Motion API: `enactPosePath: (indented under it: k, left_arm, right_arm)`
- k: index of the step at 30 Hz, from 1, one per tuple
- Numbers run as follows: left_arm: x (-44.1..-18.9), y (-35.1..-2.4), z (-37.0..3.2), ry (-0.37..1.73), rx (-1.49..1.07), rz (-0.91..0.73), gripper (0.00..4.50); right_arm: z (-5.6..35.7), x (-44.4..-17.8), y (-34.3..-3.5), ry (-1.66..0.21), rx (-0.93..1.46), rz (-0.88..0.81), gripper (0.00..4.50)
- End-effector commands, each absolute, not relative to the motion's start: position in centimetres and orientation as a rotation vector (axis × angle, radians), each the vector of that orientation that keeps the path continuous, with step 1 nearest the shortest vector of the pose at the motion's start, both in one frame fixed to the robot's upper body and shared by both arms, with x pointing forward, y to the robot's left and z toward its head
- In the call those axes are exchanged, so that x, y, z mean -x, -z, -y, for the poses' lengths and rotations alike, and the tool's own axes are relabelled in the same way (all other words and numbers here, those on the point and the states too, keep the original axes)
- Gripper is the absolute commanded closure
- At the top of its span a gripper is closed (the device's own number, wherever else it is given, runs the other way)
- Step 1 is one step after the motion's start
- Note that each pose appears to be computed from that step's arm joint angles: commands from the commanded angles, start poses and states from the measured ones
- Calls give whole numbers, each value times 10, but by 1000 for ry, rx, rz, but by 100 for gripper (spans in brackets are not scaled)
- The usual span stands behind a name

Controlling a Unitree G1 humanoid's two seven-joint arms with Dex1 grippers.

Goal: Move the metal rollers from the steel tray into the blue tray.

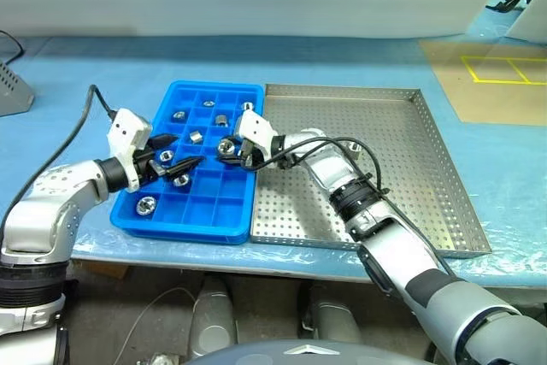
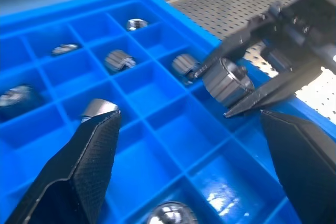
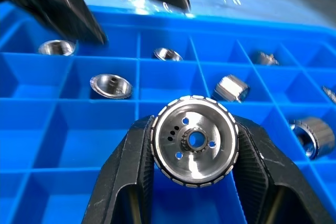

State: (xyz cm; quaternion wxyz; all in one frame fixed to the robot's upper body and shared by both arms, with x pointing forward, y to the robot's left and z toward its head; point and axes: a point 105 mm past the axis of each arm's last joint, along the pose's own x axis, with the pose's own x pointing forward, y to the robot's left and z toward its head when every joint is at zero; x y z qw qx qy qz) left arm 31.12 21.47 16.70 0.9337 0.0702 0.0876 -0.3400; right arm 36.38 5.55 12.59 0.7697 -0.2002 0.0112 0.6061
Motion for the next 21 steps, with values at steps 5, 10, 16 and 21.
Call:
enactPosePath:
  k: [5, 10, 16, 21]
  left_arm:
    - [-313, -192, -247, 607, -185, -124, 6]
    - [-314, -190, -240, 636, -184, -133, 6]
    - [-315, -185, -220, 703, -177, -138, 6]
    - [-315, -186, -210, 736, -170, -134, 6]
  right_arm:
    - [-80, -361, -142, -1312, 426, 76, 286]
    - [-85, -362, -141, -1302, 416, 76, 286]
    - [-80, -369, -141, -1268, 421, 92, 214]
    - [-72, -374, -145, -1256, 368, 58, 121]
